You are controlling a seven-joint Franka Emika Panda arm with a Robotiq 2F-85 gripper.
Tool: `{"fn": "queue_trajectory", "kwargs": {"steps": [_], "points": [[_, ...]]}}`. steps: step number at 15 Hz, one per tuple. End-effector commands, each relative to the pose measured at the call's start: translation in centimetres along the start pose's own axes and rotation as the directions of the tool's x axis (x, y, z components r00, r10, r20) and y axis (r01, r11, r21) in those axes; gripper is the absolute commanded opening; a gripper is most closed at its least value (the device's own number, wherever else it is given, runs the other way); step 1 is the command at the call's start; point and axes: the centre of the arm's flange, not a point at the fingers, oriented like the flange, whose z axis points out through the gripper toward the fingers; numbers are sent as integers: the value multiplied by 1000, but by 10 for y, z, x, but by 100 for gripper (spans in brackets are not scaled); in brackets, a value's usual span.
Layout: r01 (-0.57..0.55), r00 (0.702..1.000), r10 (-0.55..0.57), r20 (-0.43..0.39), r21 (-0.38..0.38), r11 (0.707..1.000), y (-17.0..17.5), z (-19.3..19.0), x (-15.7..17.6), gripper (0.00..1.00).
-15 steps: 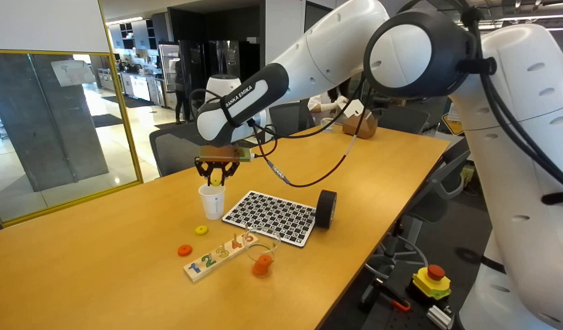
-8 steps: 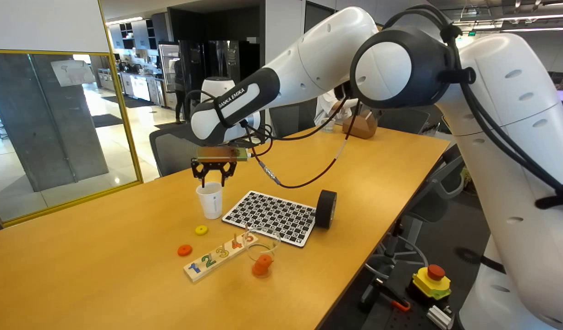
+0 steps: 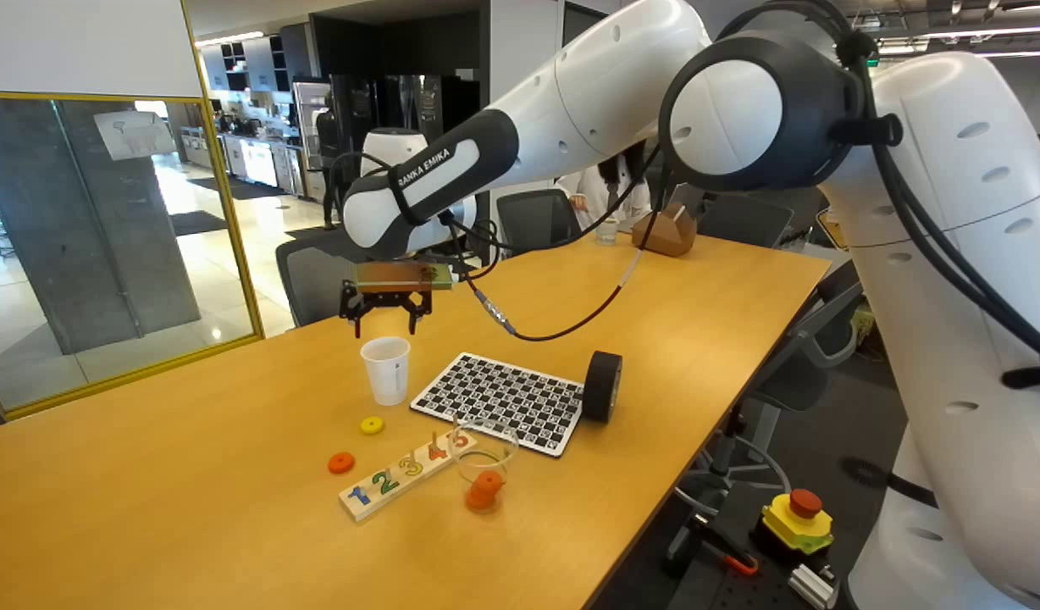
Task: Put the orange circle into the transparent cup and put the yellow circle into the white cup.
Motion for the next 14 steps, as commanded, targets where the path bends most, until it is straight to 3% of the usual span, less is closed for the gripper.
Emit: {"fn": "queue_trajectory", "kwargs": {"steps": [1,7,14], "points": [[38,998,-37,41,-18,999,-11,-18,-41,100],[74,986,-70,153,-19,997,-30,1,-101,100],[-44,979,48,197,-28,999,-44,52,-100,100]]}}
